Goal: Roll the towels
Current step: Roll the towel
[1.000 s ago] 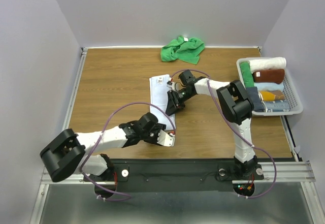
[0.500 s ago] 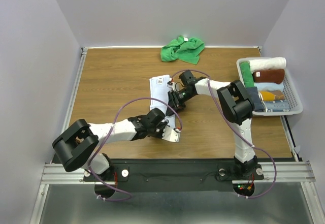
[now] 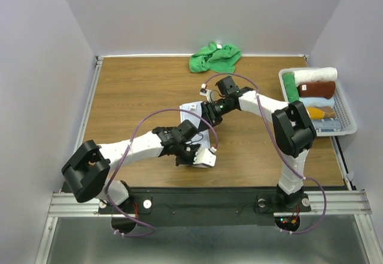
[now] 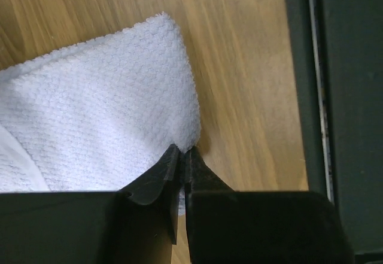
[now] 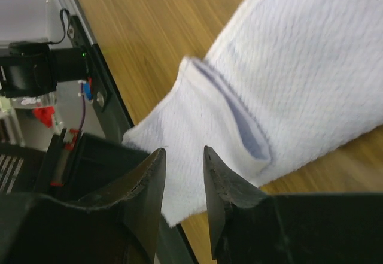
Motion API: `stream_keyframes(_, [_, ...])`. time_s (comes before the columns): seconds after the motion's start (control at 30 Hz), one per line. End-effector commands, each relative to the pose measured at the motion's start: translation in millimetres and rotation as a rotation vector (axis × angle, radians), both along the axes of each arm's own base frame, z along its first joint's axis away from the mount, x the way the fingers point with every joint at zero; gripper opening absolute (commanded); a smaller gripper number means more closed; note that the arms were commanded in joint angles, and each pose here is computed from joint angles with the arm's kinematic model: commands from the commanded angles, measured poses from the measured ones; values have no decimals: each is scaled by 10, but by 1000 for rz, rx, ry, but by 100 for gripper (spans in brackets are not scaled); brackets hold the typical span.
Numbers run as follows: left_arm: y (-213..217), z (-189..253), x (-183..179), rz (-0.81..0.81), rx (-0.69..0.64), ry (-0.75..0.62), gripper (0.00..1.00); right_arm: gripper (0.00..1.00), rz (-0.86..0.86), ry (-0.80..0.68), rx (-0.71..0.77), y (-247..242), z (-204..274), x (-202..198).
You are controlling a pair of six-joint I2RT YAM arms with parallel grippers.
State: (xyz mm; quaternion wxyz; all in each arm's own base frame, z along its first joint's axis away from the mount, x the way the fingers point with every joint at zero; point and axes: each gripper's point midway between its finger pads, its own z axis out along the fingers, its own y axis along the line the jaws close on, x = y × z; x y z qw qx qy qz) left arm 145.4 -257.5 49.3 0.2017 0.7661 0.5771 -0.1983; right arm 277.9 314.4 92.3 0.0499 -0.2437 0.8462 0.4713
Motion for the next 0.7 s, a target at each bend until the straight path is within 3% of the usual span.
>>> stream_keyframes(0.0, [-150,299,-87,-5,-59,90,0,38,-15,-146,7,74,196,271])
stream_keyframes(0.3, [-180,451,381,79,-73,108,0,33,5,14,-49,38,-396,120])
stream_keyframes(0.53, [-91,393,871,171,-80,75,0,33,12,16,-38,50,-376,117])
stream_keyframes(0.67, [-82,365,1066,203,-84,54,0,45,5,-22,-13,106,-213,223])
